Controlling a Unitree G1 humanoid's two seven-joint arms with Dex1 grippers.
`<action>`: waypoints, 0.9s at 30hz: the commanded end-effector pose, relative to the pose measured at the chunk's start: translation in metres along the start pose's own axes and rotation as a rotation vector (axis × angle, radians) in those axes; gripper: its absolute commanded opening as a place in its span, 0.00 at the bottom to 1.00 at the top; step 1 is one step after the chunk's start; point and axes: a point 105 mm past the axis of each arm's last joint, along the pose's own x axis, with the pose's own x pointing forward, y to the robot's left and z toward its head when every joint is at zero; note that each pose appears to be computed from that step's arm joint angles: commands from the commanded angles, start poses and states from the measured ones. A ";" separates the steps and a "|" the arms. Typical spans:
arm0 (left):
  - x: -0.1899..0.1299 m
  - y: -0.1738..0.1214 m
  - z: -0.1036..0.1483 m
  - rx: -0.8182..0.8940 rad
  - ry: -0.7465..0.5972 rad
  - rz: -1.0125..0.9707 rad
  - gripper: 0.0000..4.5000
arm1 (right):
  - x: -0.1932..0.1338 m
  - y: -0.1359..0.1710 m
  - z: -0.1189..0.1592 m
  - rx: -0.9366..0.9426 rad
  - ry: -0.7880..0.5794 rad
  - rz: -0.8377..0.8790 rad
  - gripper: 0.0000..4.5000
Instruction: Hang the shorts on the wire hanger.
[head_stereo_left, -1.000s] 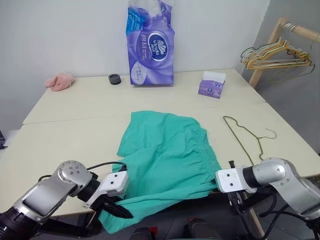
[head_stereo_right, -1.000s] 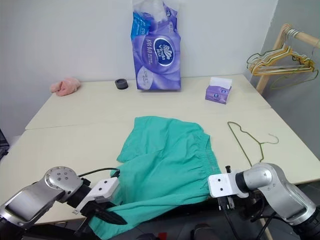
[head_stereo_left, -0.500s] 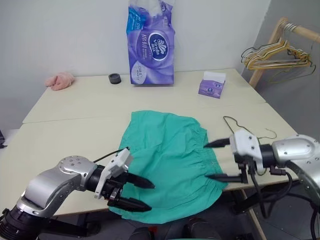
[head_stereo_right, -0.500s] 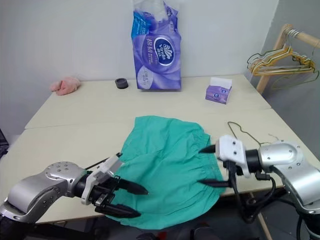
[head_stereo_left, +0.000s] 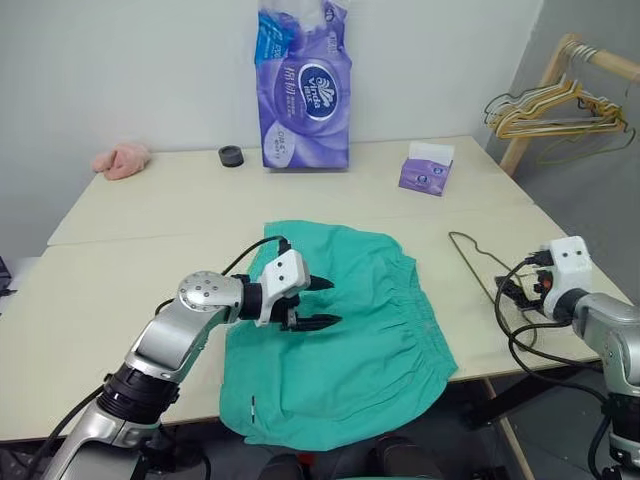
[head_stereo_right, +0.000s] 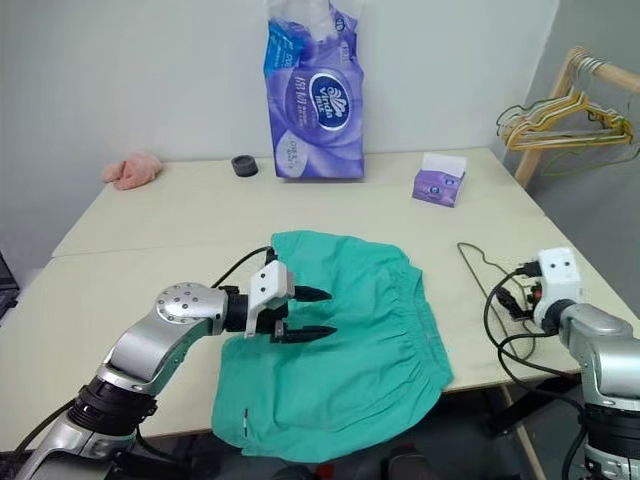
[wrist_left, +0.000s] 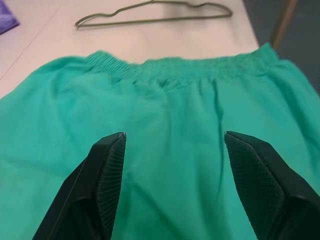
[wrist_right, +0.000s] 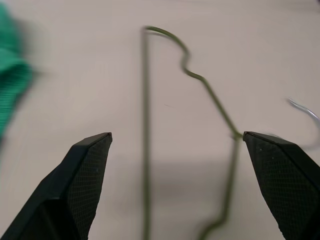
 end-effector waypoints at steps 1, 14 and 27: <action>0.002 -0.007 0.018 0.034 -0.037 -0.063 0.74 | 0.000 -0.012 -0.001 0.031 0.001 -0.041 1.00; 0.009 -0.010 0.027 0.065 -0.027 -0.095 0.74 | 0.036 -0.020 -0.029 0.021 0.212 0.050 1.00; 0.011 -0.005 0.029 0.027 -0.065 -0.051 0.74 | 0.044 -0.018 -0.063 0.014 0.402 0.110 0.10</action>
